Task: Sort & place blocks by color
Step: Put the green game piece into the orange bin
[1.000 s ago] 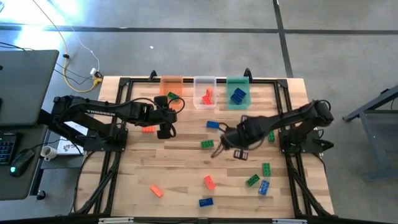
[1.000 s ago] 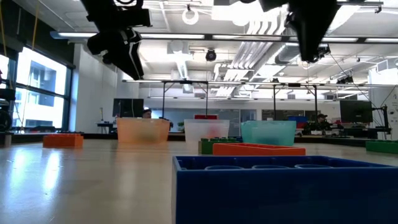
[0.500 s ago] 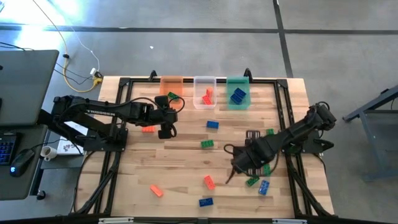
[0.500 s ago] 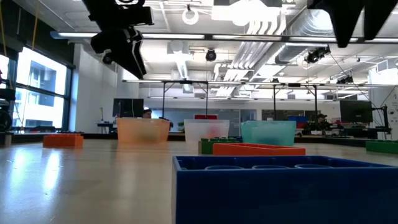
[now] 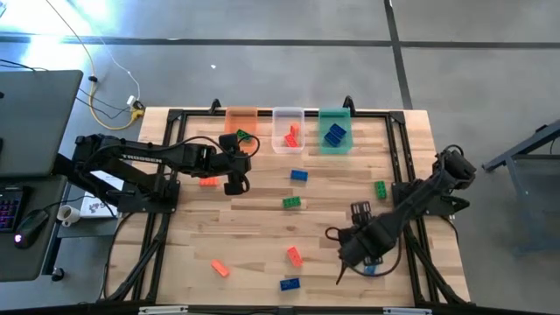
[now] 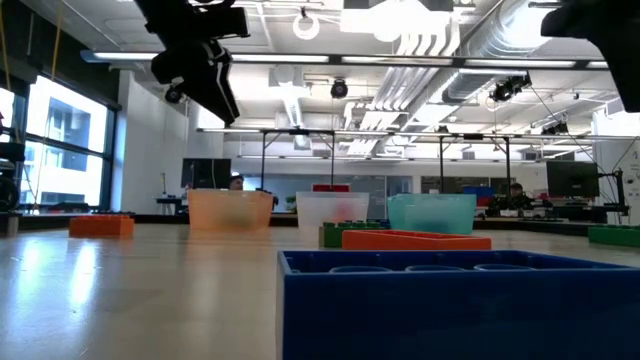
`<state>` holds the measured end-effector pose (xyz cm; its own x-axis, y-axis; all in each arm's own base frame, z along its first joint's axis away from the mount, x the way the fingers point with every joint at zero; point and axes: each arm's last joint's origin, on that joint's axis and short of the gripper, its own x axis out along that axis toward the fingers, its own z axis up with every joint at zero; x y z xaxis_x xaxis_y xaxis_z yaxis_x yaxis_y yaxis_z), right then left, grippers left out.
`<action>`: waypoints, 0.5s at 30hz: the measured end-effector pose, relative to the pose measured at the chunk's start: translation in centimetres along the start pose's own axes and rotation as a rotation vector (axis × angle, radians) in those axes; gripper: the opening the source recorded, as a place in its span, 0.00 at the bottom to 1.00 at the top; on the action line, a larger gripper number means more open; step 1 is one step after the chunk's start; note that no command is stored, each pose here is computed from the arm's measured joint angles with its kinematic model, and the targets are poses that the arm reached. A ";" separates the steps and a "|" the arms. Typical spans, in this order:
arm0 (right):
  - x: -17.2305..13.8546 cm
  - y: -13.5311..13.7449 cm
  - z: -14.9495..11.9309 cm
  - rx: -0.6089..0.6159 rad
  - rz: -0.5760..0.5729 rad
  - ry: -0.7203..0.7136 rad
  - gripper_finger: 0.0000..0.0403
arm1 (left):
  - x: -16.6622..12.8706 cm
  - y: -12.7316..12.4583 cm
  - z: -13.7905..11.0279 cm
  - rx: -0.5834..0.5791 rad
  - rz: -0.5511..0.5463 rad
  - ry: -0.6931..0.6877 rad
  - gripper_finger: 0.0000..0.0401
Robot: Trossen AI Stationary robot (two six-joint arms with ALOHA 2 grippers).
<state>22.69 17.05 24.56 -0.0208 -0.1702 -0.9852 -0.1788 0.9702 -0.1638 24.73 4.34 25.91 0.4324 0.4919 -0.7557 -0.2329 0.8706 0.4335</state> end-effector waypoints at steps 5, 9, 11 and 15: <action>0.7 0.9 0.0 -0.103 0.023 -0.045 0.55 | 0.0 0.0 0.0 -0.001 0.000 0.000 0.57; 1.9 1.9 -0.1 -0.186 0.103 -0.062 0.55 | 0.0 0.0 0.0 -0.006 0.000 0.000 0.57; 2.5 2.3 -0.1 -0.198 0.138 -0.074 0.55 | 0.0 0.0 0.0 -0.008 0.000 0.000 0.57; 3.4 3.0 -0.2 -0.214 0.155 -0.101 0.55 | 0.0 0.0 0.0 -0.008 0.000 0.000 0.57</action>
<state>21.86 19.31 20.77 0.0322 0.0059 -0.9995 -0.3849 0.9229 -0.0070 24.73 4.34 25.91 0.4321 0.4915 -0.7561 -0.2398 0.8708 0.4291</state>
